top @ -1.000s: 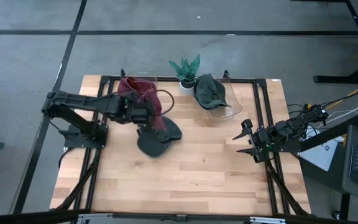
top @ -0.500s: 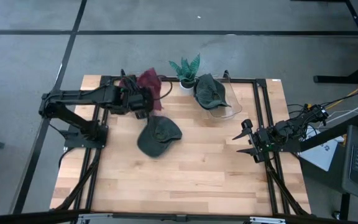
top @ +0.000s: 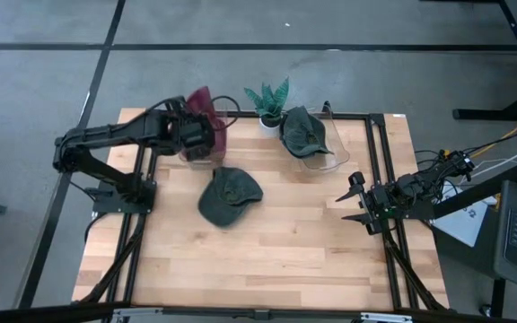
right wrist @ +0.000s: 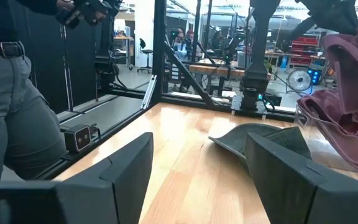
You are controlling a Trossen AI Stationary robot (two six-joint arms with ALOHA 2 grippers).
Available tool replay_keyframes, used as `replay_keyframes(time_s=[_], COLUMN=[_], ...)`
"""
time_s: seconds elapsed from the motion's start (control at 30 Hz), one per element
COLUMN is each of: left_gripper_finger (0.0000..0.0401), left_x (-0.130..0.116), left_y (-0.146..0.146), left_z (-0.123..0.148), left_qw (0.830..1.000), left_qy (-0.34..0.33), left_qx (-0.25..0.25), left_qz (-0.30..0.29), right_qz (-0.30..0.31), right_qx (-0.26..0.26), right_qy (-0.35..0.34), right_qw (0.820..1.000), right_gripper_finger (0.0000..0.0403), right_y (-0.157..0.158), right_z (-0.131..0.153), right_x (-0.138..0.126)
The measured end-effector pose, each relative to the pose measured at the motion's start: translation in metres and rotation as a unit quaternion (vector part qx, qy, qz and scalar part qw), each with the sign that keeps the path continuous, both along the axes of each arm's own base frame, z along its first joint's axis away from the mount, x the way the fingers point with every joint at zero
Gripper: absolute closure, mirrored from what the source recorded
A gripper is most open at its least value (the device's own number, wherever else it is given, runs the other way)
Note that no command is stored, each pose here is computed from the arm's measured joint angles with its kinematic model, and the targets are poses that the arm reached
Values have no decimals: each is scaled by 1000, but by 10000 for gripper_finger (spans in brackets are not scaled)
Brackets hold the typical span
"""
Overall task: Pick & Place hat
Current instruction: Put the red cap into the left bin
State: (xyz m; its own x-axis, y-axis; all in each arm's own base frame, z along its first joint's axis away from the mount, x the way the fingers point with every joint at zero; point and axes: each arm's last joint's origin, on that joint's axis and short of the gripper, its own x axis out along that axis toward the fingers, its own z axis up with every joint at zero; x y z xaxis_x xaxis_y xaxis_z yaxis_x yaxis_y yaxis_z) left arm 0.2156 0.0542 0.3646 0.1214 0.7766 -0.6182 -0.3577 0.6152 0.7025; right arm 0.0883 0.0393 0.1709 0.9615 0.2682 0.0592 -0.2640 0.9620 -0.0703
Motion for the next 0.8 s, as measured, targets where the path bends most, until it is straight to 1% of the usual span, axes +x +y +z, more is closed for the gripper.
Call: replay_keyframes(time_s=[0.17, 0.33, 0.57, 0.8], left_gripper_finger=[391, 391, 391, 391], left_x=[2, 6, 10, 18], left_y=[9, 15, 22, 32], left_z=[-7, -23, -43, -55], left_qw=[1000, 1000, 999, 999], left_qy=[-12, -8, -19, -37], left_qx=[-6, -21, -21, -14], left_qz=[16, 12, 25, 8], right_qz=[0, 0, 0, 0], right_qx=[0, 0, 0, 0], right_qy=[0, 0, 0, 0], right_qw=[1000, 1000, 1000, 1000], right_gripper_finger=[150, 150, 150, 150], right_y=[0, 0, 0, 0], right_z=[0, 0, 0, 0], right_x=[0, 0, 0, 0])
